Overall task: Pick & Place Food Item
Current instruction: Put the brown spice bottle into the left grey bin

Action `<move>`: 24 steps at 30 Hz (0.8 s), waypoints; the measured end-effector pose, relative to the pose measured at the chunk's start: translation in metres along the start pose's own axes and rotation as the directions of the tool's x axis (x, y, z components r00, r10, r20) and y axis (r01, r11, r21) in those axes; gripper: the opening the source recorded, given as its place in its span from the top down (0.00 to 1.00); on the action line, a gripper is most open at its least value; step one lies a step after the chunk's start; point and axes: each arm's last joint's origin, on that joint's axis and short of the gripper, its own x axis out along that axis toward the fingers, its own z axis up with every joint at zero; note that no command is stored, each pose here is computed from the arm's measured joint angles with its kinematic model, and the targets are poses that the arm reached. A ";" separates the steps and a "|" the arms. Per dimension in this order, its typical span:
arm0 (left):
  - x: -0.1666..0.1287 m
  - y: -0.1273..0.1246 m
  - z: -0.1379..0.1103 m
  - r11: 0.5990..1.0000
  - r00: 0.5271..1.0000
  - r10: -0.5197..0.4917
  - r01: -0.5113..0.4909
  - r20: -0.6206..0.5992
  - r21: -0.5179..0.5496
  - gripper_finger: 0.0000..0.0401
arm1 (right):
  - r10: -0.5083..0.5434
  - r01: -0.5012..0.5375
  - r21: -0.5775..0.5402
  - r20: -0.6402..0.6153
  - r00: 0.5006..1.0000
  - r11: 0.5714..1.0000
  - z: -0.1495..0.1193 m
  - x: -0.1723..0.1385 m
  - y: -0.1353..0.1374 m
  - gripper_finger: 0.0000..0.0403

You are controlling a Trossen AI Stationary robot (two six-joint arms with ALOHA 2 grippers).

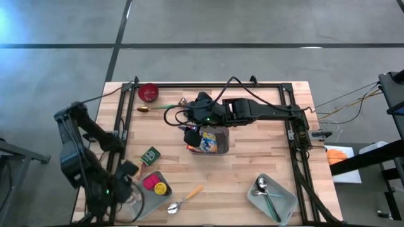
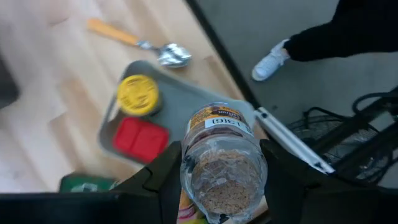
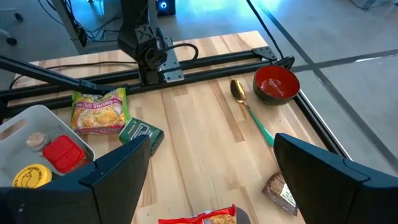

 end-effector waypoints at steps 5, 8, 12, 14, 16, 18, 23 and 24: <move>0.018 -0.020 0.007 0.998 0.999 -0.032 0.032 -0.014 0.048 0.59 | 0.000 0.000 0.000 -0.001 1.000 1.000 0.000 0.000 0.000 0.16; 0.033 -0.029 0.008 0.996 0.997 -0.033 0.038 -0.064 0.075 0.59 | 0.000 0.000 -0.001 -0.002 1.000 1.000 -0.001 0.000 0.000 0.16; 0.054 -0.044 0.009 0.994 0.990 -0.028 0.042 -0.135 0.105 0.59 | 0.000 0.000 -0.001 -0.002 1.000 1.000 -0.001 0.001 0.000 0.16; 0.062 -0.049 0.009 0.993 0.987 -0.017 0.035 -0.157 0.116 0.59 | -0.001 0.001 -0.001 -0.003 1.000 1.000 -0.001 0.001 0.000 0.16; 0.068 -0.051 0.010 0.993 0.985 -0.007 0.027 -0.173 0.118 0.59 | -0.001 0.001 -0.001 -0.003 1.000 1.000 -0.001 0.001 0.000 0.16; 0.073 -0.050 0.009 0.994 0.984 0.010 0.010 -0.178 0.110 0.59 | -0.001 0.001 -0.001 -0.003 1.000 1.000 -0.001 0.001 0.000 0.16; 0.086 -0.040 -0.010 0.998 0.980 0.044 -0.035 -0.194 0.052 0.59 | 0.000 0.000 -0.001 -0.003 1.000 1.000 -0.001 0.001 0.000 0.16; 0.087 -0.037 -0.014 0.999 0.982 0.038 -0.032 -0.184 0.036 0.59 | -0.001 0.001 -0.001 -0.003 1.000 1.000 -0.001 0.001 0.000 0.16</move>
